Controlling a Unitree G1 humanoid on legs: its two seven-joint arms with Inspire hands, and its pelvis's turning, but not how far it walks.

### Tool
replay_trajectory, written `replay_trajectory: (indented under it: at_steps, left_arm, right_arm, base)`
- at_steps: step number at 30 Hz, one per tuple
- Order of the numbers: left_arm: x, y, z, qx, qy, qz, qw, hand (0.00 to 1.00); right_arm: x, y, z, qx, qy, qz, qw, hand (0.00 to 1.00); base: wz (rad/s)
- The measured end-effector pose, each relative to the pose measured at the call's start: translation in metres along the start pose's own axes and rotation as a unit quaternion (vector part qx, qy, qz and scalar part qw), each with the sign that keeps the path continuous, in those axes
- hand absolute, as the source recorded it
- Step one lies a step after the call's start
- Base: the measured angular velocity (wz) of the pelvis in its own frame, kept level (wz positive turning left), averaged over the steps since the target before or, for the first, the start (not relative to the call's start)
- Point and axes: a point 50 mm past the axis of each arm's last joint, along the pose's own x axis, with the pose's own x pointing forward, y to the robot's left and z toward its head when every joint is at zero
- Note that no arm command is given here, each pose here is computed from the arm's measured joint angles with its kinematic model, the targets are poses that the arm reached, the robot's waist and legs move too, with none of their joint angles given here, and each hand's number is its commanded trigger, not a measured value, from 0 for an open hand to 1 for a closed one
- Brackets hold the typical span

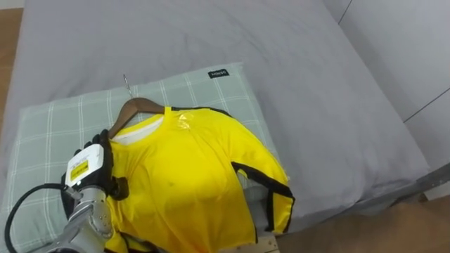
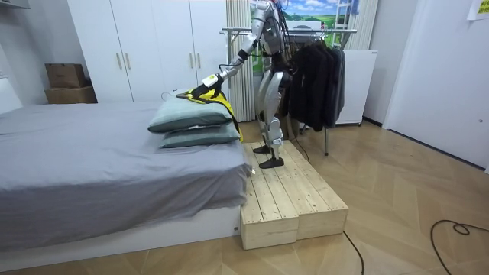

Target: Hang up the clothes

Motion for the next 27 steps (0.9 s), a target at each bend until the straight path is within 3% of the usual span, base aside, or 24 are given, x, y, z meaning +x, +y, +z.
replay_trajectory:
  at_steps: [6, 11, 16, 27]
  left_arm:
    - [0.004, 0.010, -0.003, -0.010, 0.011, 0.023, 1.000, 0.00]
    - [0.011, 0.029, -0.012, -0.001, 0.019, 0.054, 0.998, 0.00]
    - [0.011, 0.033, -0.015, 0.002, 0.021, 0.061, 0.998, 0.00]
    - [0.022, 0.054, 0.003, -0.007, 0.001, 0.089, 0.996, 0.00]
  right_arm:
    - [0.000, 0.000, -0.004, 0.007, 0.007, 0.000, 1.000, 0.00]
    - [0.000, 0.003, -0.012, 0.007, 0.017, 0.005, 1.000, 0.00]
    - [0.000, 0.004, -0.014, 0.007, 0.020, 0.006, 1.000, 0.00]
    - [0.000, 0.007, -0.023, 0.024, 0.030, 0.006, 0.999, 0.00]
  base:
    - [0.02]
    - [0.00]
    - [0.00]
    - [0.01]
